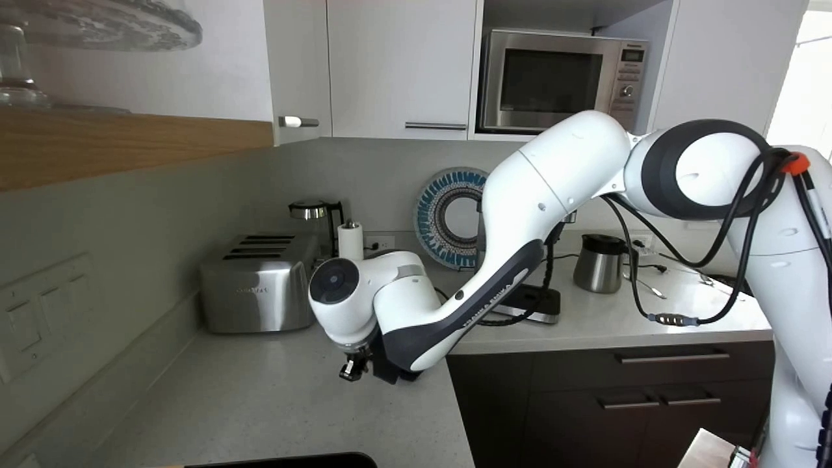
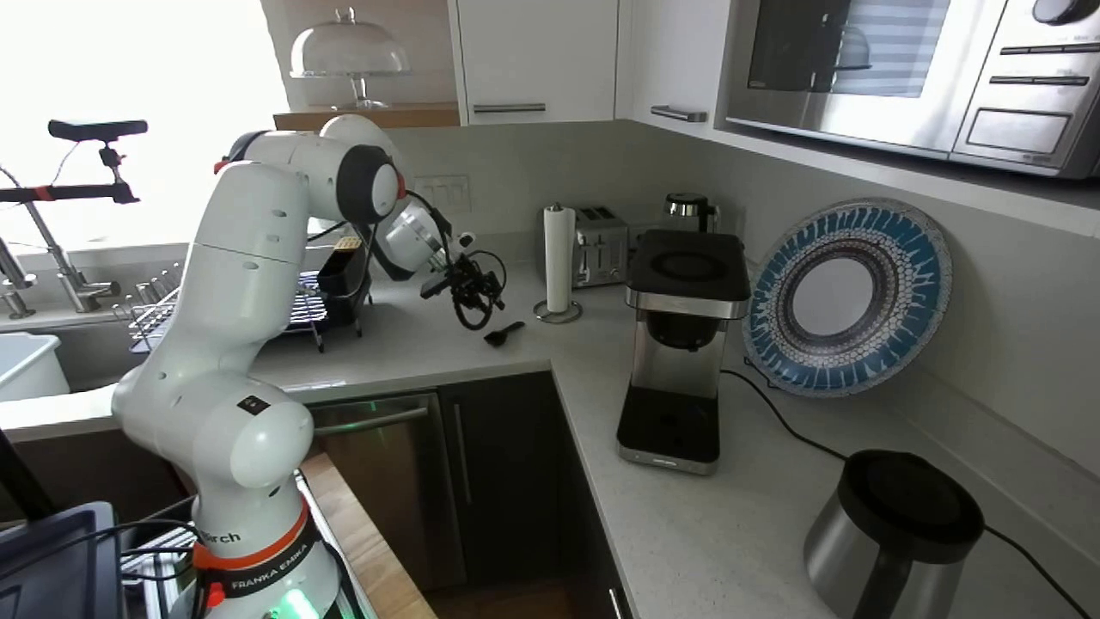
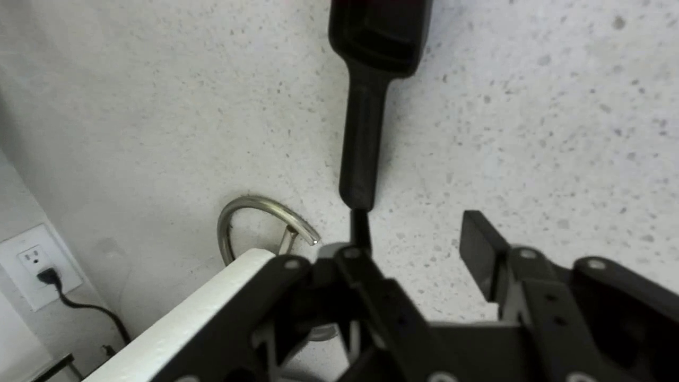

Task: Move the black spoon to the left

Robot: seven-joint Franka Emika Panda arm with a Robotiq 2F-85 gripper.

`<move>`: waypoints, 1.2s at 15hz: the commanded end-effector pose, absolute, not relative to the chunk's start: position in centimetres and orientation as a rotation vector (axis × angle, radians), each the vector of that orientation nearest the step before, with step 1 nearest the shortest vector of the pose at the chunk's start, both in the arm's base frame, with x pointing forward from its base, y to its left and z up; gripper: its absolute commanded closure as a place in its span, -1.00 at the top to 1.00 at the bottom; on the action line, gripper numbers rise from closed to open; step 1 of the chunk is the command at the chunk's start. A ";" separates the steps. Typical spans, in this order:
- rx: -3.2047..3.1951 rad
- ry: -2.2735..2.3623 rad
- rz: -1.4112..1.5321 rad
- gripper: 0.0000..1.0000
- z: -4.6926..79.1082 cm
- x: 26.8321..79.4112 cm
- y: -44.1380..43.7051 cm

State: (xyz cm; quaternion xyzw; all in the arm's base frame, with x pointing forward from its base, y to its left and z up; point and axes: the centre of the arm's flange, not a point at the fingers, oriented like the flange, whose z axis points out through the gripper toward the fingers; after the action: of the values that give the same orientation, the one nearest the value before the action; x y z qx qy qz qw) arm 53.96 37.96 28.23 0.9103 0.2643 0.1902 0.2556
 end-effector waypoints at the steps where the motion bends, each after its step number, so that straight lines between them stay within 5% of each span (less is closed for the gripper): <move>1: 2.668 0.777 0.450 0.62 32.9 51.0 34.0; 4: 2.810 0.795 0.370 1.00 36.4 48.2 31.3; 18: 2.989 0.221 -0.103 1.00 50.8 37.0 14.0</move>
State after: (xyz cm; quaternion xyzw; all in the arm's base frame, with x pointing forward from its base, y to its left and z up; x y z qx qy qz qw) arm 39.55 17.57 47.97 0.9924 0.1116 -0.0144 0.0489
